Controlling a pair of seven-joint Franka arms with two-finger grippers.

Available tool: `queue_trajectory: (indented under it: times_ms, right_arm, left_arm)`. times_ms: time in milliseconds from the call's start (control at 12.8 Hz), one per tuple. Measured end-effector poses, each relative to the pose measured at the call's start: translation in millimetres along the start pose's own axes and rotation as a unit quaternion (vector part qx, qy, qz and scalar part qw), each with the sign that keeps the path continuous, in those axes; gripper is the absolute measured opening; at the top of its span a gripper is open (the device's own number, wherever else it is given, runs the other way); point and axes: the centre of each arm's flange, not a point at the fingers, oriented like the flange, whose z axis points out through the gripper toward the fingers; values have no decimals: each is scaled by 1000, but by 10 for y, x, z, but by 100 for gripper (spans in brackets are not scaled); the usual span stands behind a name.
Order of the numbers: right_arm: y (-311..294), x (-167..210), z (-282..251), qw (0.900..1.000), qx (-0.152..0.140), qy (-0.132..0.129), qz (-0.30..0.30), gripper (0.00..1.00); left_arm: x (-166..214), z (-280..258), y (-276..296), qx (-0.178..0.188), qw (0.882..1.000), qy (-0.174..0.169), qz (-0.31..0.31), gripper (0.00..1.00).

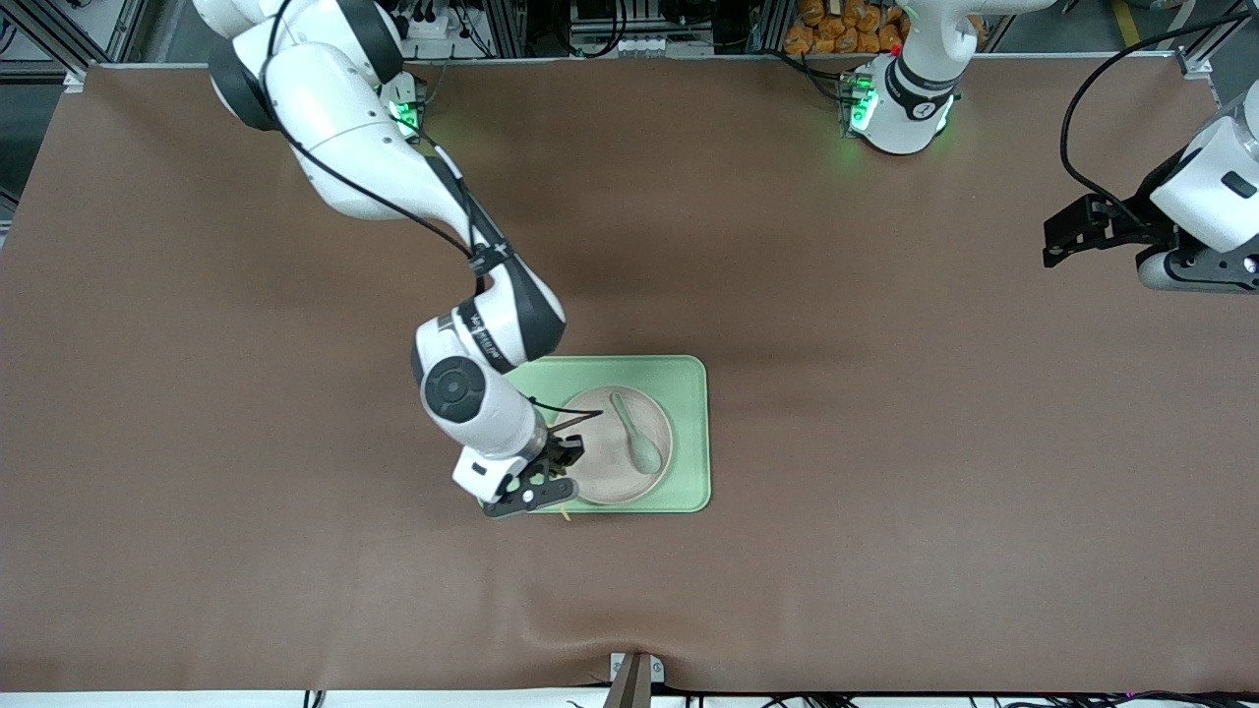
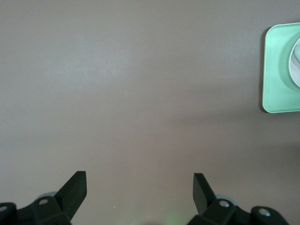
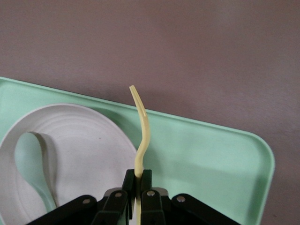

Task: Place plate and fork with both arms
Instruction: 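Grasp the yellow fork with the right gripper and lift it, then place the fork on the tray beside the plate with the right gripper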

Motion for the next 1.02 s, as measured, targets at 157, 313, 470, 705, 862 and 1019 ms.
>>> queue_trajectory:
  times_ms: [157, 313, 470, 705, 862, 1019]
  right_arm:
    - [255, 47, -121, 1000, 14, -15, 13, 8]
    - [543, 52, -126, 998, 47, -33, 28, 8]
    - [737, -25, 5, 996, 63, -49, 41, 8]
    - [637, -220, 303, 996, 67, -52, 40, 8]
    - [597, -333, 435, 995, 65, -58, 41, 8]
    - [596, -375, 442, 995, 63, -62, 43, 8]
  left_arm:
    - [3, 7, 44, -1, 1000, -1, 4, 100]
    - [5, 3, 74, -1, 1000, 1, 6, 100]
    - [11, -4, 96, -2, 1000, 4, 8, 100]
    - [10, -15, 146, -2, 1000, 7, 13, 100]
    - [13, -19, 138, -2, 1000, 8, 12, 100]
    - [16, -21, 144, -2, 1000, 9, 13, 100]
